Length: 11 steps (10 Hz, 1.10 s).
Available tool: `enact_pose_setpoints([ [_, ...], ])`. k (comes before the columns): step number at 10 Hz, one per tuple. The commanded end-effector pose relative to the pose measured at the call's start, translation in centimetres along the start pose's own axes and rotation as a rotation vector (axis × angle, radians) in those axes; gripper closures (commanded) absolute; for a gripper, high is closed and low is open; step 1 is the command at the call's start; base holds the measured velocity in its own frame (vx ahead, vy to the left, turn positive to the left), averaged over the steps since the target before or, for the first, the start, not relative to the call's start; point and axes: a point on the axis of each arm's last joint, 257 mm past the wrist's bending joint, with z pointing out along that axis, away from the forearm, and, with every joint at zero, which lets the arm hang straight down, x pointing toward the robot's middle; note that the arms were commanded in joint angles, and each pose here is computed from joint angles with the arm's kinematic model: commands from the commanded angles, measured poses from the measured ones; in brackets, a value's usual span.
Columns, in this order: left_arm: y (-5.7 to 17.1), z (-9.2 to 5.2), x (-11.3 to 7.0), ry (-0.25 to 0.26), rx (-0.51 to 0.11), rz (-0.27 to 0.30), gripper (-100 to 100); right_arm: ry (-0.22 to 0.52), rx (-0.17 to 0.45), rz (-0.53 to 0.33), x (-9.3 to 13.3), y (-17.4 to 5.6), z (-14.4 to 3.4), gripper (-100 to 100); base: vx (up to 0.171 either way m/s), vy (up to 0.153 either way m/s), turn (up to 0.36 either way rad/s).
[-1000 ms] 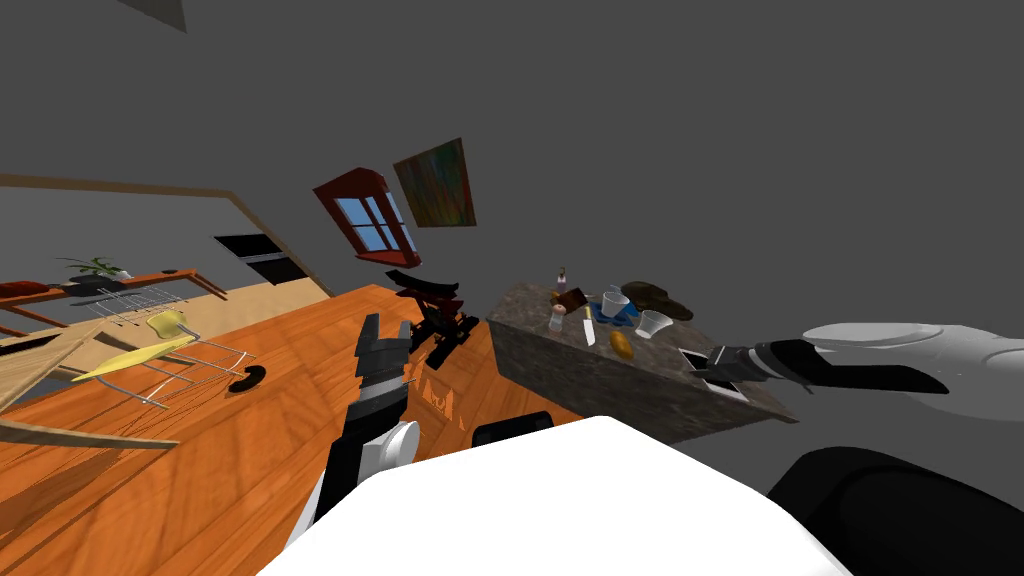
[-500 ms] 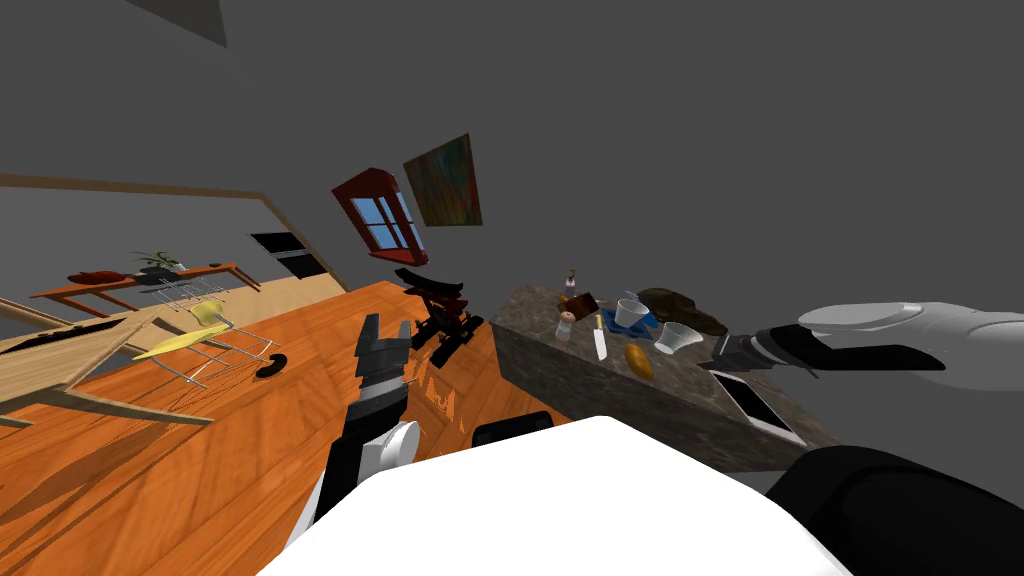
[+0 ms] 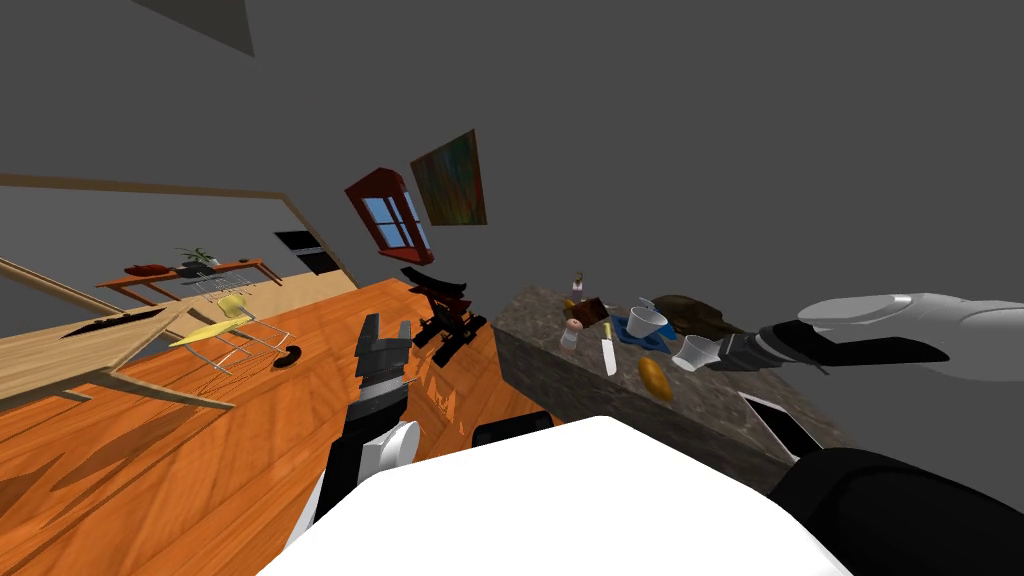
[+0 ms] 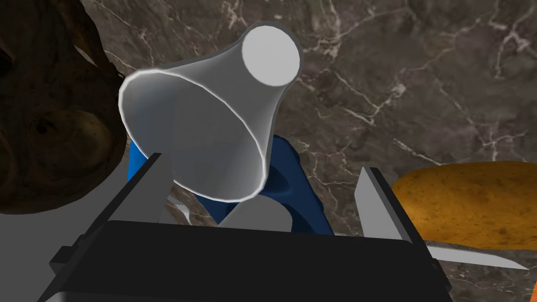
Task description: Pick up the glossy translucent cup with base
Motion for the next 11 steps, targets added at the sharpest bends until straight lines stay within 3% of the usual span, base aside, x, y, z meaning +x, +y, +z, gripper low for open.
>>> enact_pose_setpoints([
  [1, 0.0, 0.0, 0.0, 0.0, 0.0, 0.0, 0, 0.008, -0.003, -0.006, 0.2, 0.0, 0.0, -100, 0.035, -0.024, 0.052],
  [2, 0.0, 0.0, 0.0, 0.0, 0.0, 0.0, 0, 0.004, 0.0, -0.009, 0.1, 0.0, 0.0, -100, 0.014, -0.008, 0.003],
  [3, 0.0, 0.0, 0.0, 0.0, 0.0, 0.0, 0, 0.005, -0.001, -0.008, 0.1, 0.0, 0.0, 0, 0.0, 0.0, 0.0],
  [4, 0.0, 0.0, 0.0, 0.0, 0.0, 0.0, 0, 0.009, 0.001, 0.004, 1.5, 0.6, 0.5, -100, 0.033, -0.009, 0.097],
  [5, 0.0, 0.0, 0.0, 0.0, 0.0, 0.0, 0, -0.017, 0.004, 0.045, 0.8, 0.5, 0.5, -100, 0.033, -0.013, 0.055],
  [9, 0.0, 0.0, 0.0, 0.0, 0.0, 0.0, 0, 0.009, 0.001, 0.004, 1.5, 0.6, 0.5, -100, 0.004, -0.002, -0.003],
  [10, 0.0, 0.0, 0.0, 0.0, 0.0, 0.0, 0, 0.014, 0.002, 0.015, 2.8, 1.3, 1.0, -100, 0.022, -0.011, 0.105],
  [11, 0.0, 0.0, 0.0, 0.0, 0.0, 0.0, 0, -0.001, 0.001, 0.058, 2.7, 1.5, 1.1, -100, 0.029, -0.017, 0.054],
])
